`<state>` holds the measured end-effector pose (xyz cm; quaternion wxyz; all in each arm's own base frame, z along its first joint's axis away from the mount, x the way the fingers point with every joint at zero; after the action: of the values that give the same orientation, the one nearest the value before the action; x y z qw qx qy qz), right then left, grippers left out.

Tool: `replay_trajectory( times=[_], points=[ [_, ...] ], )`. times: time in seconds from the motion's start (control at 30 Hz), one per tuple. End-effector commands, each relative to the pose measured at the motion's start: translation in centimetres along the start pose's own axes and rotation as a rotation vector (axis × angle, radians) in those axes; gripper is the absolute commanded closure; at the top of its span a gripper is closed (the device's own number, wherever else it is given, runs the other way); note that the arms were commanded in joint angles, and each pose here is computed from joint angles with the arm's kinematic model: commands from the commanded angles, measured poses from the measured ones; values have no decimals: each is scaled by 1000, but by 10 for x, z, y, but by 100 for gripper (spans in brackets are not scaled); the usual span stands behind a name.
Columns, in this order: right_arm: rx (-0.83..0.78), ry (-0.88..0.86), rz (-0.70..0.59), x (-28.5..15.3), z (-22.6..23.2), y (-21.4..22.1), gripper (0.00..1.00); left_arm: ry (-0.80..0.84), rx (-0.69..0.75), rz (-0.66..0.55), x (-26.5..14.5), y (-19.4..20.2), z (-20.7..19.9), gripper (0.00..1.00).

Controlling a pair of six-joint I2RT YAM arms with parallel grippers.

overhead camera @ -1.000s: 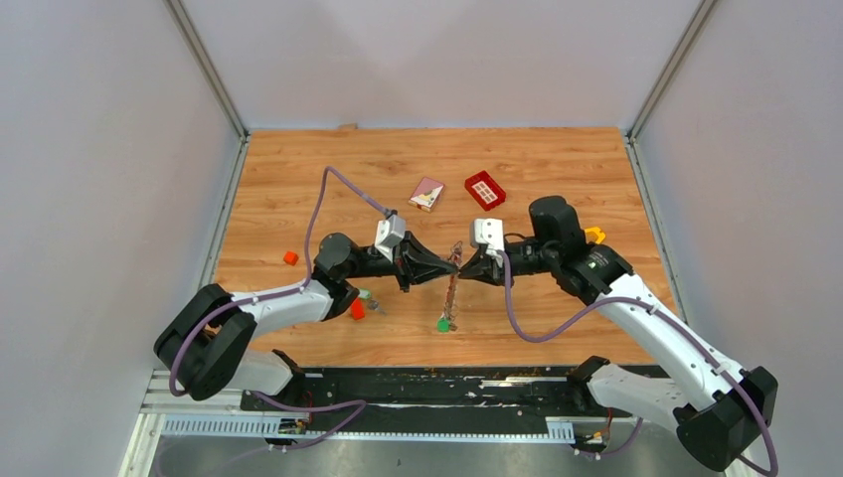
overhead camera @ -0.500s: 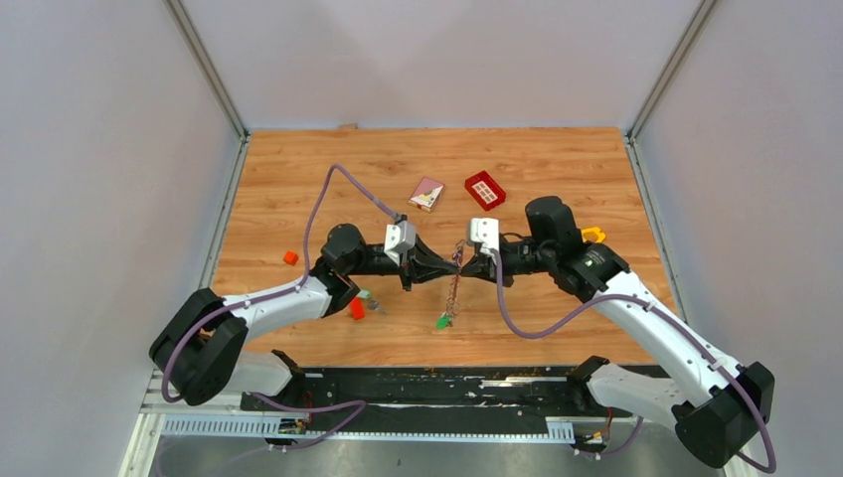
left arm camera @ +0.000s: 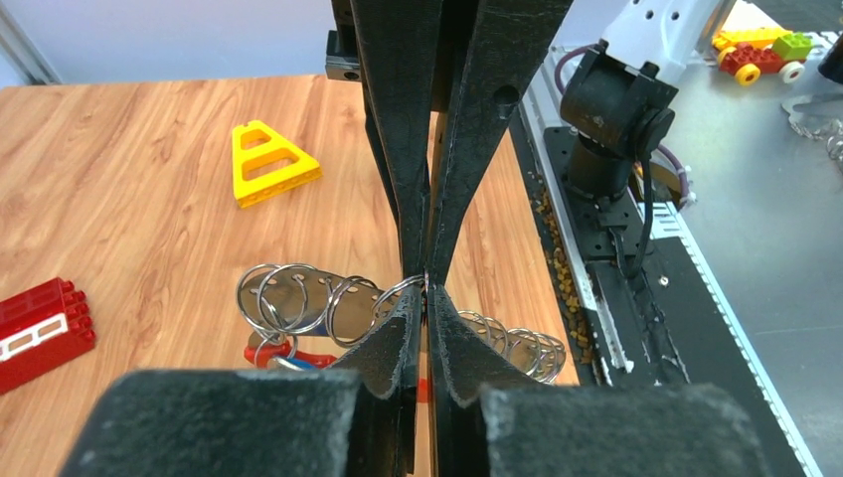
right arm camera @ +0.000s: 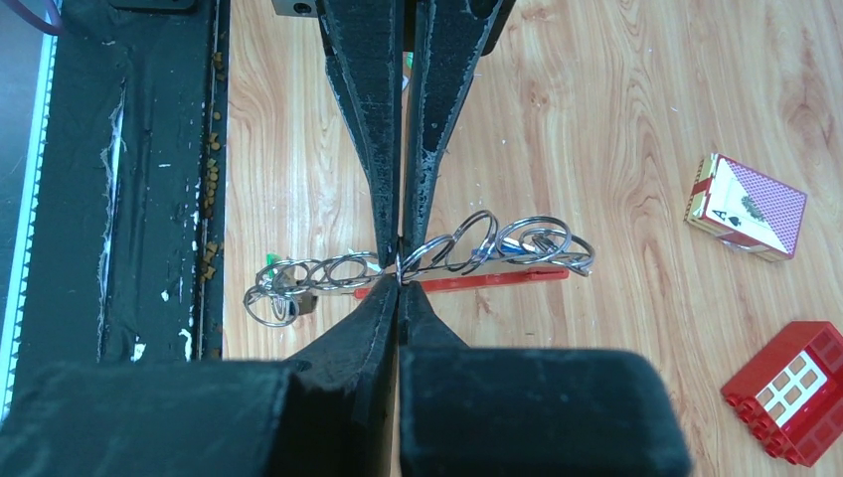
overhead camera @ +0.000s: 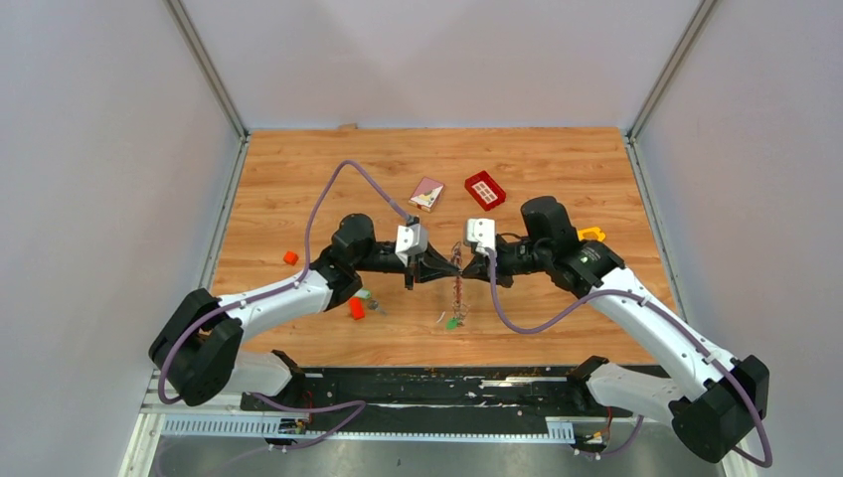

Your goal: Put the keys on the keyring

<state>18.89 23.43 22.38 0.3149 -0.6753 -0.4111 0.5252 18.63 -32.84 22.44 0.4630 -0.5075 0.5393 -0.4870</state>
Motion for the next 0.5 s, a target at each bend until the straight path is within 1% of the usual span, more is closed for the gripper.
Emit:
replay_trajectory(
  times=[0.0,0.33,0.47],
  points=[
    [-112,45,-80,-8,-17,-36,100,-1,14,43,0,3,1,91],
    [-105,47,-52,-5,-18,-35,100,-6,11,90,3,6,4,90],
    [-105,49,-45,-4,-18,-34,100,-9,14,105,4,9,5,93]
  ],
)
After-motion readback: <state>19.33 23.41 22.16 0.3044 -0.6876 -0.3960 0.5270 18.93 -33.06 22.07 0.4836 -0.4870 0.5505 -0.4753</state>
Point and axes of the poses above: each gripper's point midway between its finger pads, its own x axis out along the fingers, its own z axis along the line the jaws close on, y = z × x, the point moved 2 cm from there along -x, back along the fingers, and after that the axes turned 7 degrees about -x, right-handed, at the moved point
